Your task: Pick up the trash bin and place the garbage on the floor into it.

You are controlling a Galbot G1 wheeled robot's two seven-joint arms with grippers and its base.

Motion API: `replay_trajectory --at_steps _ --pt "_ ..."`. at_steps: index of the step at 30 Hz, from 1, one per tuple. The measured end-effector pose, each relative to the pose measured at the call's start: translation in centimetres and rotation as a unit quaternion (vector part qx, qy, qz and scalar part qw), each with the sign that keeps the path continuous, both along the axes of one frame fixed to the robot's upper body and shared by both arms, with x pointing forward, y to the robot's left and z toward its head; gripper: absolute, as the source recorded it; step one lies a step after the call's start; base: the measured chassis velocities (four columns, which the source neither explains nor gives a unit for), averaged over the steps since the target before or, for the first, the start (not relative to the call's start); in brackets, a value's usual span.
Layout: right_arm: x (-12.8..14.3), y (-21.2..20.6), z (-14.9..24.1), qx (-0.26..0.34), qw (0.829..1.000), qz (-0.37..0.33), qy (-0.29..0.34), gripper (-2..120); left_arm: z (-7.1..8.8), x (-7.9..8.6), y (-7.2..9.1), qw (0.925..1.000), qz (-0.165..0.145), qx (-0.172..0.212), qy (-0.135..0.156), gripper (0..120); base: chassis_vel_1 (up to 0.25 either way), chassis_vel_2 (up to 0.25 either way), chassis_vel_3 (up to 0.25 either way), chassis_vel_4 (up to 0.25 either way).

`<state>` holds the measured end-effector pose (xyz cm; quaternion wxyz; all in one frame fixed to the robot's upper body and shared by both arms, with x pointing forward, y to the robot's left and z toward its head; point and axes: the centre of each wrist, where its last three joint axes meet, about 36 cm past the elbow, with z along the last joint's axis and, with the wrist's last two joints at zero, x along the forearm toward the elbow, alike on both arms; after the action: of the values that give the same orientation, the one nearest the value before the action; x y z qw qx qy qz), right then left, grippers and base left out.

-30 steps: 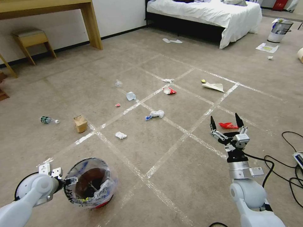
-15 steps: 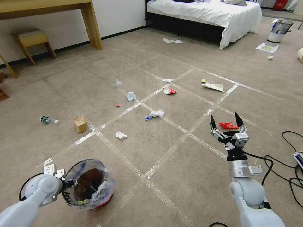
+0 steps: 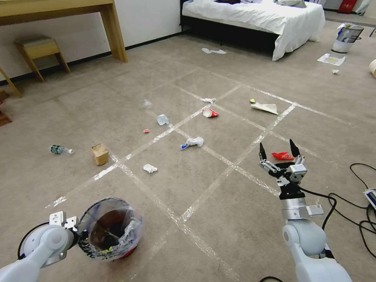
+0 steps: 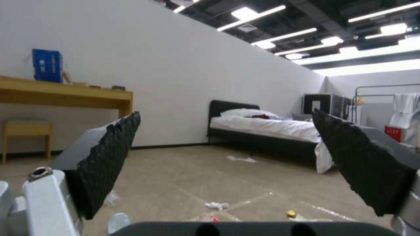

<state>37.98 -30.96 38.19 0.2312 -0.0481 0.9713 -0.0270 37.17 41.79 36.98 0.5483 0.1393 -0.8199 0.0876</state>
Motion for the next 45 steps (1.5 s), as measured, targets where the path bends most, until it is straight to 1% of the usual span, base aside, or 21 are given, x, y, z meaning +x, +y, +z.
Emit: replay_trajectory --at_steps 5,7,12,14,15,17,18,19,20,21,23,24,26,27,29,30,32,33,35,38,45 --pt "-0.3 0.0 -0.2 0.0 1.0 -0.001 0.003 100 0.3 -0.3 -0.4 1.0 0.0 -0.001 0.0 0 0.0 0.0 0.0 0.0" --pt "-0.5 -0.1 -0.1 0.001 1.0 -0.005 0.002 100 0.8 -0.6 -0.9 1.0 0.002 -0.005 -0.001 0 0.0 0.0 0.0 0.0" --pt "-0.5 -0.4 0.1 0.002 1.0 -0.011 -0.001 100 1.8 -0.8 -1.2 0.9999 0.01 -0.009 -0.003 0 0.0 0.0 0.0 0.0" --pt "-0.5 -0.5 0.2 0.007 1.0 -0.015 -0.002 100 2.9 -0.8 -1.3 0.9997 0.022 -0.013 -0.008 0 0.0 0.0 0.0 0.0" --pt "-0.5 -0.5 0.2 0.007 1.0 -0.015 -0.002 100 2.9 -0.8 -1.3 0.9997 0.022 -0.013 -0.008 0 0.0 0.0 0.0 0.0" --pt "-0.4 -0.4 0.2 0.013 1.0 -0.019 -0.005 100 4.0 -0.7 -1.5 0.9992 0.031 -0.02 -0.013 0 0.0 0.0 0.0 0.0" --pt "-0.4 -0.4 0.2 0.013 1.0 -0.019 -0.005 100 4.0 -0.7 -1.5 0.9992 0.031 -0.02 -0.013 0 0.0 0.0 0.0 0.0" --pt "-0.5 -0.3 0.2 0.018 1.0 -0.023 -0.006 100 5.0 -0.6 -1.7 0.9989 0.035 -0.023 -0.021 0 0.0 0.0 0.0 0.0" --pt "-0.5 -0.1 0.3 0.021 0.999 -0.031 -0.009 100 6.4 -0.5 -2.1 0.9983 0.04 -0.029 -0.032 0 0.0 0.0 0.0 0.0" --pt "-0.5 -0.1 0.3 0.021 0.999 -0.031 -0.009 100 6.4 -0.5 -2.1 0.9983 0.04 -0.029 -0.032 0 0.0 0.0 0.0 0.0" --pt "-0.4 0.2 0.3 0.022 0.999 -0.041 -0.011 100 8.4 -0.3 -2.6 0.9971 0.046 -0.039 -0.047 0 0.0 0.0 0.0 0.0" --pt "-0.4 0.2 0.3 0.022 0.999 -0.041 -0.011 100 8.4 -0.3 -2.6 0.9971 0.046 -0.039 -0.047 0 0.0 0.0 0.0 0.0" --pt "-0.3 0.3 0.1 0.014 0.999 -0.046 -0.02 100 10.2 -0.2 -3.0 0.9959 0.053 -0.044 -0.057 0 0.0 0.0 0.0 0.0" --pt "-0.3 0.3 0.1 0.014 0.999 -0.046 -0.02 100 10.2 -0.2 -3.0 0.9959 0.053 -0.044 -0.057 0 0.0 0.0 0.0 0.0" --pt "-0.5 0.2 -0.3 0.011 0.998 -0.054 -0.027 100 11.8 -0.2 -3.4 0.9952 0.059 -0.047 -0.063 0 0.0 0.0 0.0 0.0" --pt "-0.5 0.2 -0.3 0.011 0.998 -0.054 -0.027 100 11.8 -0.2 -3.4 0.9952 0.059 -0.047 -0.063 0 0.0 0.0 0.0 0.0" --pt "-0.8 0.1 -0.8 0.009 0.998 -0.059 -0.031 100 13.2 -0.3 -3.3 0.9939 0.07 -0.047 -0.071 0 0.0 0.0 0.0 0.0" --pt "-0.8 0.1 -0.8 0.009 0.998 -0.059 -0.031 100 13.2 -0.3 -3.3 0.9939 0.07 -0.047 -0.071 0 0.0 0.0 0.0 0.0" --pt "-1.0 0.2 -1.3 0.008 0.998 -0.06 -0.031 100 14.3 -0.4 -3.0 0.9918 0.087 -0.048 -0.08 0 0.0 0.0 0.0 0.0" --pt "-1.0 0.2 -1.6 0.006 0.998 -0.06 -0.03 100 15.0 -0.5 -2.7 0.9906 0.098 -0.049 -0.082 0 0.0 0.0 0.0 0.0" --pt "-1.1 0.2 -1.9 0.004 0.998 -0.059 -0.028 100 15.5 -0.8 -2.2 0.9887 0.111 -0.049 -0.088 0 0.0 0.0 0.0 0.0"
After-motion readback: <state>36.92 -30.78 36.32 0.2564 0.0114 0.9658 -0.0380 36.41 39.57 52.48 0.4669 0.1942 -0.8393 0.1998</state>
